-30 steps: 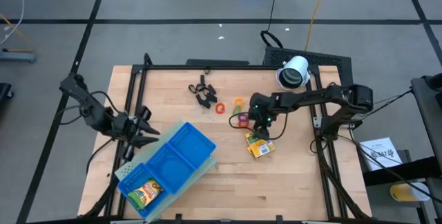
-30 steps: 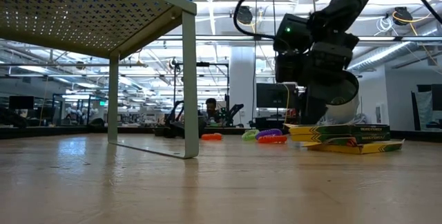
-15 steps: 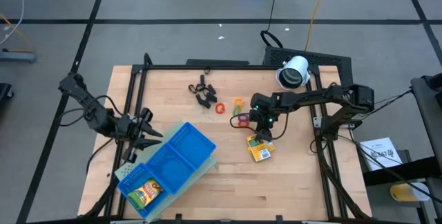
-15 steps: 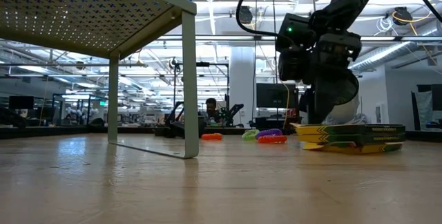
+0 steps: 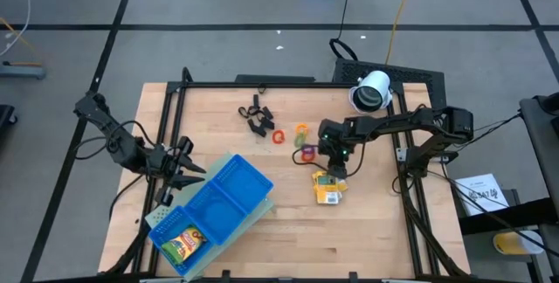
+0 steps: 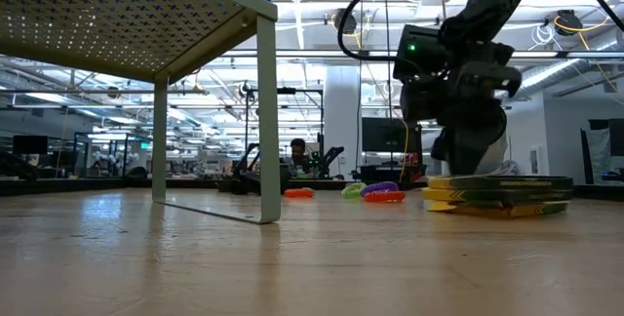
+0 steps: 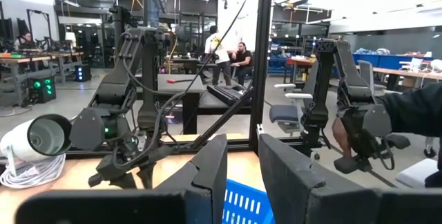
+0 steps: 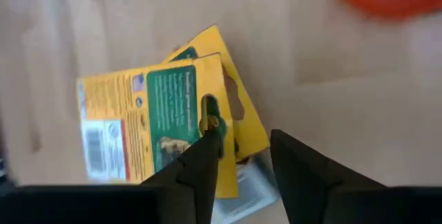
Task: Pick & Place Office Desk Supplies
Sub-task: Put the yellow crayon box into the bottom blue basket on the shelf
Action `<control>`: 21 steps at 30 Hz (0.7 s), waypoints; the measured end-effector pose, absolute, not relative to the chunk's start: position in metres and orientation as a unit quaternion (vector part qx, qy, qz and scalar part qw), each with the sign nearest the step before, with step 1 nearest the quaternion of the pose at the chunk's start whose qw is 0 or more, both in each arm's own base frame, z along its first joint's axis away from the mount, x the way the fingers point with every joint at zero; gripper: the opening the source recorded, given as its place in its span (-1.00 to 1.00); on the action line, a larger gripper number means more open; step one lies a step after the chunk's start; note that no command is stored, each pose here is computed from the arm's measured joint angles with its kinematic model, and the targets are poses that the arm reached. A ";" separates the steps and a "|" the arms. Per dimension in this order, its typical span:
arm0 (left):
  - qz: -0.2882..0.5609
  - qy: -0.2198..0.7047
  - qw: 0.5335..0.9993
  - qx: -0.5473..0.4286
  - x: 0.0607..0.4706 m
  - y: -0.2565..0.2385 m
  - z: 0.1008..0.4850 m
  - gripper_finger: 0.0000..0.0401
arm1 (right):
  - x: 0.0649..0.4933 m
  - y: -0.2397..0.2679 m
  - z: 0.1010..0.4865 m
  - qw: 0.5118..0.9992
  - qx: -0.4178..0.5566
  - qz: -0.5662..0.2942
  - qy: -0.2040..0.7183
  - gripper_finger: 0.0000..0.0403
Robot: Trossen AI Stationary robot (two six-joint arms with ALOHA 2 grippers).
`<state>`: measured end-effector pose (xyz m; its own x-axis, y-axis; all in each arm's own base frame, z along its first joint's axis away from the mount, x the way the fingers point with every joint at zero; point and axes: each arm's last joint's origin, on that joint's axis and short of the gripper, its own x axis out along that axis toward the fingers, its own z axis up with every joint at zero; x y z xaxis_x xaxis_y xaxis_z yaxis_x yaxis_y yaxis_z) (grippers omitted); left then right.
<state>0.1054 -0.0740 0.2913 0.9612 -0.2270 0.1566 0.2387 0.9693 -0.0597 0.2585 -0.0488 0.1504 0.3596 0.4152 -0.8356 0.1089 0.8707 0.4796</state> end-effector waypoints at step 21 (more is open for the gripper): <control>-0.117 -0.074 0.990 -0.039 0.105 -0.074 0.291 -0.55 | 0.253 -0.040 0.151 0.747 0.308 0.150 0.570 -0.51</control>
<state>0.1054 -0.0739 0.2913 0.9617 -0.2252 0.1564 0.2368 0.9697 -0.0596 0.2531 -0.0398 0.1514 0.3063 0.5751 -0.7585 0.1275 0.7649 0.6314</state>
